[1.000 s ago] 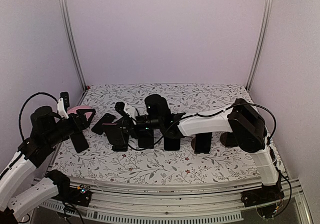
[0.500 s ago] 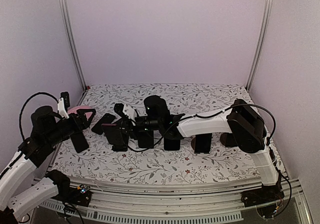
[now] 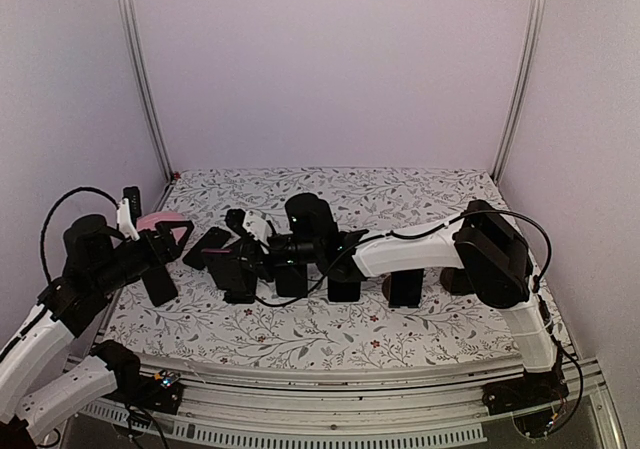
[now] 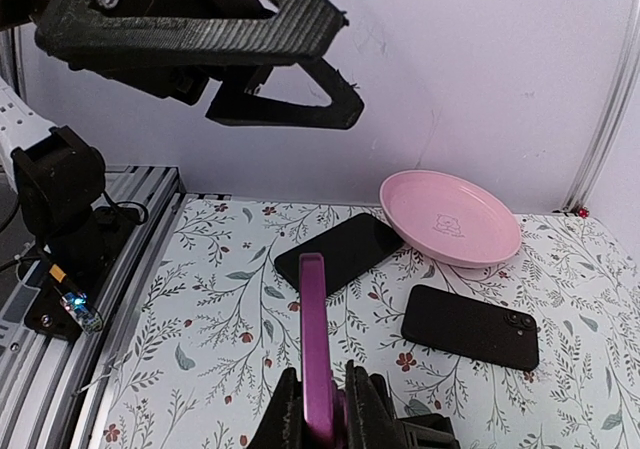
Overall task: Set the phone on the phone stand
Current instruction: Pass from the right arm to the left
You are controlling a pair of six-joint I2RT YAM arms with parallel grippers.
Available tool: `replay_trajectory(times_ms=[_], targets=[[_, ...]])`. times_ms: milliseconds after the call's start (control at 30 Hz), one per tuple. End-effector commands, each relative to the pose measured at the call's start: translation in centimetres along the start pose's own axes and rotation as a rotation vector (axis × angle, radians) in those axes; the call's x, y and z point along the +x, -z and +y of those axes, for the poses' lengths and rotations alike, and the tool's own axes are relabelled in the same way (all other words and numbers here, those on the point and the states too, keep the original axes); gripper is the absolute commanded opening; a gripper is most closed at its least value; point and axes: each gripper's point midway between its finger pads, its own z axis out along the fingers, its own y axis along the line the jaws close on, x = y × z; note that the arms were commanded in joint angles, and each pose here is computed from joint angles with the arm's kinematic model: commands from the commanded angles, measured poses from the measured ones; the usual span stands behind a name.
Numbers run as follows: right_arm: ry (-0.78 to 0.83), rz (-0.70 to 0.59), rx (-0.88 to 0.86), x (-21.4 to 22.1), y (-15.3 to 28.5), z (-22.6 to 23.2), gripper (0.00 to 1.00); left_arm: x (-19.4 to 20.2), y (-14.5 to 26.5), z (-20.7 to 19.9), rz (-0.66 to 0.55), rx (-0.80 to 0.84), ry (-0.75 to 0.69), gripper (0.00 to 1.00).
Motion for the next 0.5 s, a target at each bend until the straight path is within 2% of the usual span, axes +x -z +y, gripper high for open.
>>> replay_trajectory(times_ms=[0, 233, 467], targets=[[-0.046, -0.026, 0.024, -2.6, 0.2, -0.3, 0.02, 0.0, 0.5, 0.0, -0.026, 0.018, -0.021, 0.83], [-0.140, -0.042, 0.097, -6.5, 1.1, -1.9, 0.02, 0.4, 0.9, -0.4, -0.038, 0.031, -0.060, 0.84], [-0.253, -0.039, 0.152, -9.3, 1.7, -3.3, 0.02, 1.4, 0.6, -2.5, -0.032, 0.016, -0.153, 0.85]])
